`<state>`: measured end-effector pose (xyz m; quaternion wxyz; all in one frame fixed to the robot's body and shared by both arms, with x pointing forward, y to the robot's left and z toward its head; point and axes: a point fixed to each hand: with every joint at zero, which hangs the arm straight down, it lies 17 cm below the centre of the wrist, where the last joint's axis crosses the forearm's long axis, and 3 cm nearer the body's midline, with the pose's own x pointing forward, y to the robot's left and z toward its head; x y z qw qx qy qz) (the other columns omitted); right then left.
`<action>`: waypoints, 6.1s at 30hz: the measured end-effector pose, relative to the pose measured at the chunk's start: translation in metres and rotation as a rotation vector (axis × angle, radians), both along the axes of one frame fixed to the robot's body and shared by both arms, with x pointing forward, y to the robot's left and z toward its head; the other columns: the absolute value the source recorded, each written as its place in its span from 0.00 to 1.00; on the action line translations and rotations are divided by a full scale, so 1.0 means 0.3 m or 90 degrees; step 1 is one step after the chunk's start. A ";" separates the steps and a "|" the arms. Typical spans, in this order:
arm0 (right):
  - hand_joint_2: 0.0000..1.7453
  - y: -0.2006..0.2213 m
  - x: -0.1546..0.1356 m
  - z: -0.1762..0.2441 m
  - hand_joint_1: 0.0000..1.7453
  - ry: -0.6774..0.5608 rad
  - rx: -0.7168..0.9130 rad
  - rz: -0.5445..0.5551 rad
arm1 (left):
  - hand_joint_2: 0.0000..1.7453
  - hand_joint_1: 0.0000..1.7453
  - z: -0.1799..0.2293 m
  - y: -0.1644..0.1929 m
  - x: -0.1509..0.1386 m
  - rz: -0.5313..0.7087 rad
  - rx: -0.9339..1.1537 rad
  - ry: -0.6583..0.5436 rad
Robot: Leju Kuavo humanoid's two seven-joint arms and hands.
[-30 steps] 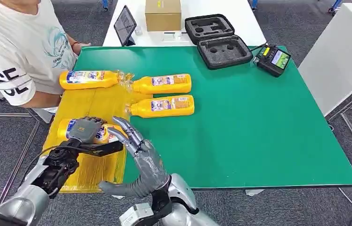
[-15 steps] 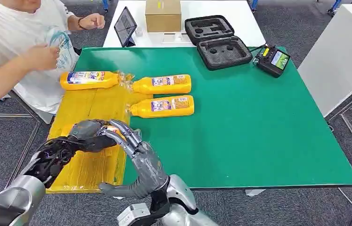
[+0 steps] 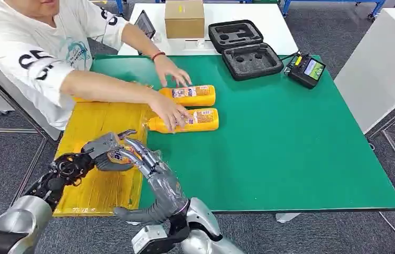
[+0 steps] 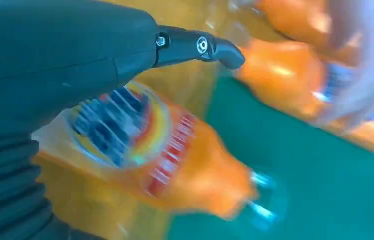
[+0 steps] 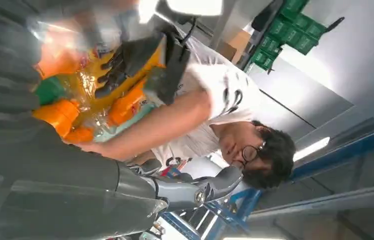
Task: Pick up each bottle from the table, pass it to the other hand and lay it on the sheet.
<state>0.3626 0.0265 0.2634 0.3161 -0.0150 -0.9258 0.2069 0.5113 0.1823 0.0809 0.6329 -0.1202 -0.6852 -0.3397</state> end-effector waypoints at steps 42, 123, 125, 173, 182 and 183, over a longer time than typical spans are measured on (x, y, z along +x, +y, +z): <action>1.00 -0.134 0.090 -0.167 0.00 0.035 -0.107 -0.119 | 1.00 0.00 0.863 0.735 -0.533 0.833 -0.339 -0.669; 1.00 -0.337 0.190 -0.551 1.00 0.285 -0.352 0.095 | 1.00 0.00 0.677 0.741 -0.684 0.877 -0.339 -0.569; 1.00 -0.297 0.162 -0.435 1.00 0.246 -0.247 0.132 | 1.00 0.00 0.641 0.713 -0.626 0.823 -0.393 -0.524; 1.00 -0.534 0.216 -0.248 1.00 0.227 0.255 -0.118 | 1.00 0.00 0.284 0.053 -0.384 0.321 -0.583 -0.028; 1.00 -0.434 0.212 -0.282 1.00 0.224 0.189 -0.119 | 1.00 0.00 0.290 -0.047 -0.384 0.256 -0.582 -0.003; 1.00 -0.427 0.211 -0.278 1.00 0.215 0.176 -0.127 | 1.00 0.00 0.290 -0.050 -0.382 0.254 -0.583 -0.001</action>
